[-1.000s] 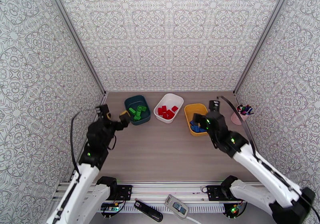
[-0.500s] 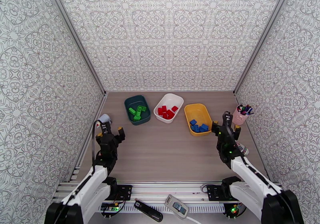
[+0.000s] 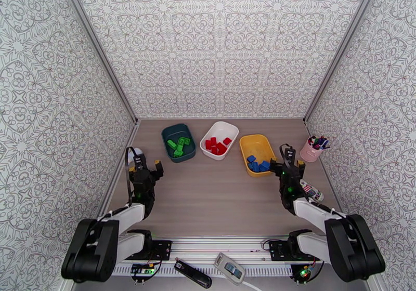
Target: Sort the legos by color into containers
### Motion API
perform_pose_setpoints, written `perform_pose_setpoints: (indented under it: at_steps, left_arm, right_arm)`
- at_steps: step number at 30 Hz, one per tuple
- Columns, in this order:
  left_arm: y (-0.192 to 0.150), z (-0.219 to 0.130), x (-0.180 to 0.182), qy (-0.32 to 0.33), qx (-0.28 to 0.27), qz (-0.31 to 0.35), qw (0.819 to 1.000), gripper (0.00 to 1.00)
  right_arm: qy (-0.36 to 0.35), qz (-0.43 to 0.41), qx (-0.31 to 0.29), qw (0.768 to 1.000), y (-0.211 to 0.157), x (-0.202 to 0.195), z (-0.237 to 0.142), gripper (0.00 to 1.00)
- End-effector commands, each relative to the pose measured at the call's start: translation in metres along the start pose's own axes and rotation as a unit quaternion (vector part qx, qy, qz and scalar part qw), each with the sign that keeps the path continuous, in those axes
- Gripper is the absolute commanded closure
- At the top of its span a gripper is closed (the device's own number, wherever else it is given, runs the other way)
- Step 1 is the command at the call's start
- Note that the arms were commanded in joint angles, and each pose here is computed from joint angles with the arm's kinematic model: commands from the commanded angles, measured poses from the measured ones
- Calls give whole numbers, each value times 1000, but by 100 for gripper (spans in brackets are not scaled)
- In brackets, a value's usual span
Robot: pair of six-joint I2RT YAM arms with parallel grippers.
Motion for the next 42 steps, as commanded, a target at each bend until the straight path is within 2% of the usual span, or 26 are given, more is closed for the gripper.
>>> perform_pose_setpoints:
  at_steps: [1, 4, 6, 9, 11, 17, 20, 23, 42]
  left_arm:
    - [19, 4, -9, -35, -52, 10, 998, 1]
    - [15, 8, -11, -48, -53, 24, 997, 1]
    - [10, 9, -10, -49, -76, 22, 996, 1]
    - [-5, 10, -10, -54, -91, 24, 994, 1]
    - [-8, 14, -20, -65, -85, 50, 993, 1]
    - [-6, 22, -26, -54, -67, 63, 994, 1]
    - [-5, 38, -25, -63, -21, 59, 996, 1]
    - [-1, 55, -14, -62, 19, 24, 998, 1]
    - [-1, 56, -11, -64, 19, 17, 998, 1]
  right_arm:
    - [38, 8, -44, 998, 9, 8, 6, 1]
    - [46, 0, -60, 997, 0, 11, 12, 1]
    - [49, 6, -81, 996, -7, 11, 12, 1]
    - [41, 17, -73, 996, -15, 6, 13, 1]
    - [52, 12, -85, 995, -13, 9, 14, 1]
    - [48, 14, -21, 999, -11, 9, 36, 1]
    - [53, 33, -6, 998, -11, 2, 43, 1]
    - [53, 33, -7, 998, -11, 1, 43, 1]
    - [51, 34, -4, 998, -11, 1, 45, 1]
Point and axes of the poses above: each hand's point on the last joint's axis, 136 mm out from that joint toward the fingers, its own z axis out along the fingers, its own x axis along the line the jaws close on, y = z × x, the point moved 7 cm from there along -z, back along the fingers, and after that the axes turned 2 degrees about -z, right-handed, at the moved point
